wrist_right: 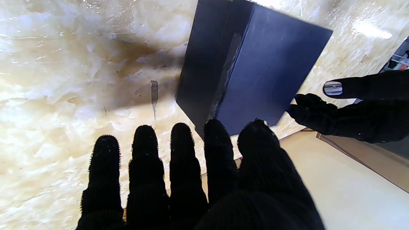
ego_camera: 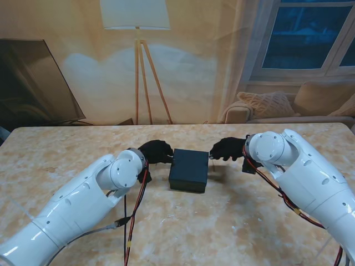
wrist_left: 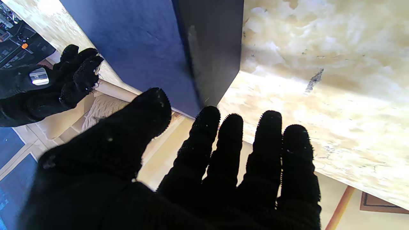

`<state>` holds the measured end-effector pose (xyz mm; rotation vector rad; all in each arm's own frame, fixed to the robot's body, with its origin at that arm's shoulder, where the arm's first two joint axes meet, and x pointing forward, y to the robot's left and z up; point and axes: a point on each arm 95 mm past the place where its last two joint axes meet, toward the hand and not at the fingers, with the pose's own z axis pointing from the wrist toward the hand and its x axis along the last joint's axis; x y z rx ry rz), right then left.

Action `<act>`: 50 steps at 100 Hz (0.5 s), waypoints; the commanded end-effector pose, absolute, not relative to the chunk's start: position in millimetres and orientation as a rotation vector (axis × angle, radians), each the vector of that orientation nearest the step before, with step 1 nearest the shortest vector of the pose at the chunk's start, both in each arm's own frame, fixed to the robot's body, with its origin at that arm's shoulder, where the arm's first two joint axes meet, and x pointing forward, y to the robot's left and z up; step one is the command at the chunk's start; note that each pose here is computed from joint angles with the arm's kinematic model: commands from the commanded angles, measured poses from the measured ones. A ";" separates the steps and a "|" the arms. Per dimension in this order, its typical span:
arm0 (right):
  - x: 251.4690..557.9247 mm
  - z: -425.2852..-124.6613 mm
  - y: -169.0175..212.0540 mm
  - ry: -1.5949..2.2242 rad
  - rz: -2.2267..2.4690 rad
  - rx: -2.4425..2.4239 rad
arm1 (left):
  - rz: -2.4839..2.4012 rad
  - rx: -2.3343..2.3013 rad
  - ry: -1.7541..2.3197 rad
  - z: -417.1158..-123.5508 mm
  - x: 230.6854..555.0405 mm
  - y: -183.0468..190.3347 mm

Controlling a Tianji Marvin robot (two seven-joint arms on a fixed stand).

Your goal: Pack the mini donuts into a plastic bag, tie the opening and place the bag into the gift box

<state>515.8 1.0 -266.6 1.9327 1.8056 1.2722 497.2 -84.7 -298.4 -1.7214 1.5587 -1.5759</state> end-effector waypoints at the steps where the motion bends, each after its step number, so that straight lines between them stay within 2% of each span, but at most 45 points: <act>1: 514.0 -272.7 0.3 1.815 1.250 1.953 | -1.580 -1.731 1.564 -297.5 496.3 -86.3; 28: 514.2 -275.5 -10.9 1.781 1.238 1.961 | -1.572 -1.720 1.538 -297.8 497.0 -74.5; 50: 500.1 -273.6 -29.1 1.706 1.293 1.929 | -1.602 -1.682 1.500 -294.2 491.9 -58.2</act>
